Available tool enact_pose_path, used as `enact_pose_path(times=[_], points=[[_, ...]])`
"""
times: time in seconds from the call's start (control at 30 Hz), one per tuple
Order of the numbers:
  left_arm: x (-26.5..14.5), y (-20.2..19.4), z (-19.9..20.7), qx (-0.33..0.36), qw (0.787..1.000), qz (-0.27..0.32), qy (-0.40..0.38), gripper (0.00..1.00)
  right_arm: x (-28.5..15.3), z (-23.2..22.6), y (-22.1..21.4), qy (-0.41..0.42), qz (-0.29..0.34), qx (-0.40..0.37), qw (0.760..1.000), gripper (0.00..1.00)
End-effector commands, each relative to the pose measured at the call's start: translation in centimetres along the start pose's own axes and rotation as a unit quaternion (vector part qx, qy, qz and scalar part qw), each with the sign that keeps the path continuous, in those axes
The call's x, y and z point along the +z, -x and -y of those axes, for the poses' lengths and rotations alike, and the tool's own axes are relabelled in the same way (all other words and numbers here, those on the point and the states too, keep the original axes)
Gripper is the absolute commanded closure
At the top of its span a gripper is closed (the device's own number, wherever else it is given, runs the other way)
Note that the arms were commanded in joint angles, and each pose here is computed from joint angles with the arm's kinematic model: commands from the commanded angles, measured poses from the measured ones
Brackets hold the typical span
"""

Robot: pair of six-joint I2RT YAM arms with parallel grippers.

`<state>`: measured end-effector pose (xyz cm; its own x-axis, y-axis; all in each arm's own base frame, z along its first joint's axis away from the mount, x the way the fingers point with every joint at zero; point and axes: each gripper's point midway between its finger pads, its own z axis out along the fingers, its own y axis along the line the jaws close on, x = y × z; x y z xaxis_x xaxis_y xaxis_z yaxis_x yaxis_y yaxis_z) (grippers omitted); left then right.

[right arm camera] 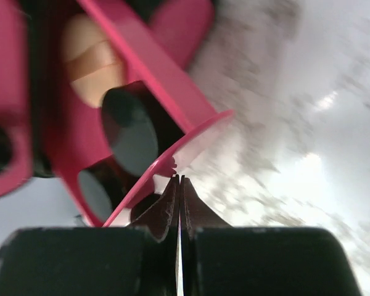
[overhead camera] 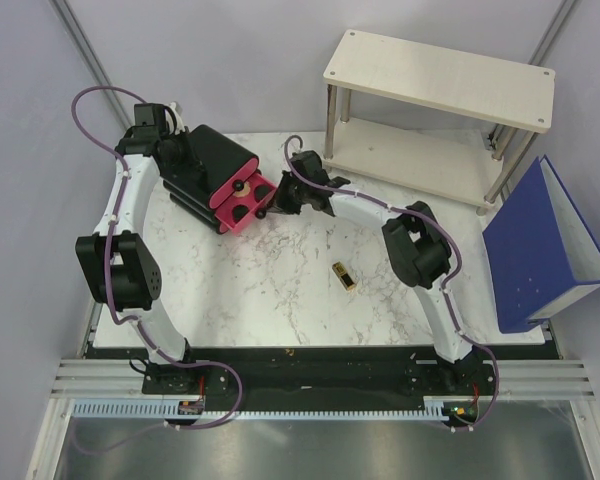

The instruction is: Organize the makeup

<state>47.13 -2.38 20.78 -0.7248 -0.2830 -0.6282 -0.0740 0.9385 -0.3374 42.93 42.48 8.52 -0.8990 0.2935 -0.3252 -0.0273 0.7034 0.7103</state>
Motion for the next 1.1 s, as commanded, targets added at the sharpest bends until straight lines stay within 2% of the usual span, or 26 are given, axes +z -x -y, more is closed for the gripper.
enact_pose_path(times=[0.0, 0.2, 0.4, 0.5, 0.63, 0.73, 0.77, 0.83, 0.87, 0.93, 1.07], points=[[1.0, -2.8, -1.1, 0.002, 0.998, -0.057, 0.014, 0.98, 0.4, -7.9, 2.9, 0.136, 0.033, 0.012, 0.990, 1.00], [1.1, -3.5, -1.1, 0.005, 0.998, -0.070, 0.006, 0.98, 2.0, -10.8, 4.7, 0.188, 0.041, 0.030, 0.981, 1.00], [1.2, -3.9, -0.9, 0.003, 0.997, -0.080, 0.000, 0.98, 3.9, -10.8, 4.3, 0.201, 0.025, 0.052, 0.978, 1.00], [1.1, -3.7, -0.8, 0.004, 0.997, -0.078, -0.001, 0.98, 3.5, -9.7, 3.8, 0.186, 0.030, 0.047, 0.981, 1.00], [1.1, -3.8, -0.6, 0.004, 0.997, -0.081, -0.005, 0.98, 0.3, -10.1, 5.0, 0.178, 0.067, 0.032, 0.981, 0.97], [1.0, -3.9, -0.7, 0.004, 0.997, -0.083, -0.004, 0.98, -1.2, -9.1, 5.5, 0.164, 0.084, 0.028, 0.982, 0.85], [1.1, -4.0, -0.8, 0.005, 0.996, -0.084, -0.004, 0.98, -1.5, -8.9, 5.7, 0.163, 0.088, 0.030, 0.982, 0.74], [1.2, -4.2, -0.8, 0.006, 0.996, -0.087, -0.005, 0.98, -1.9, -8.2, 5.6, 0.165, 0.088, 0.042, 0.982, 0.61], [1.1, -4.2, -0.7, 0.007, 0.996, -0.089, -0.005, 0.98, -1.8, -7.8, 5.5, 0.168, 0.086, 0.051, 0.981, 0.49], [1.2, -4.3, -0.7, 0.005, 0.996, -0.092, -0.009, 0.98, -1.3, -6.9, 4.8, 0.175, 0.074, 0.077, 0.979, 0.41], [1.3, -4.7, -0.6, 0.005, 0.995, -0.099, -0.012, 0.98, 0.5, -5.4, 3.4, 0.189, 0.047, 0.120, 0.973, 0.39]])
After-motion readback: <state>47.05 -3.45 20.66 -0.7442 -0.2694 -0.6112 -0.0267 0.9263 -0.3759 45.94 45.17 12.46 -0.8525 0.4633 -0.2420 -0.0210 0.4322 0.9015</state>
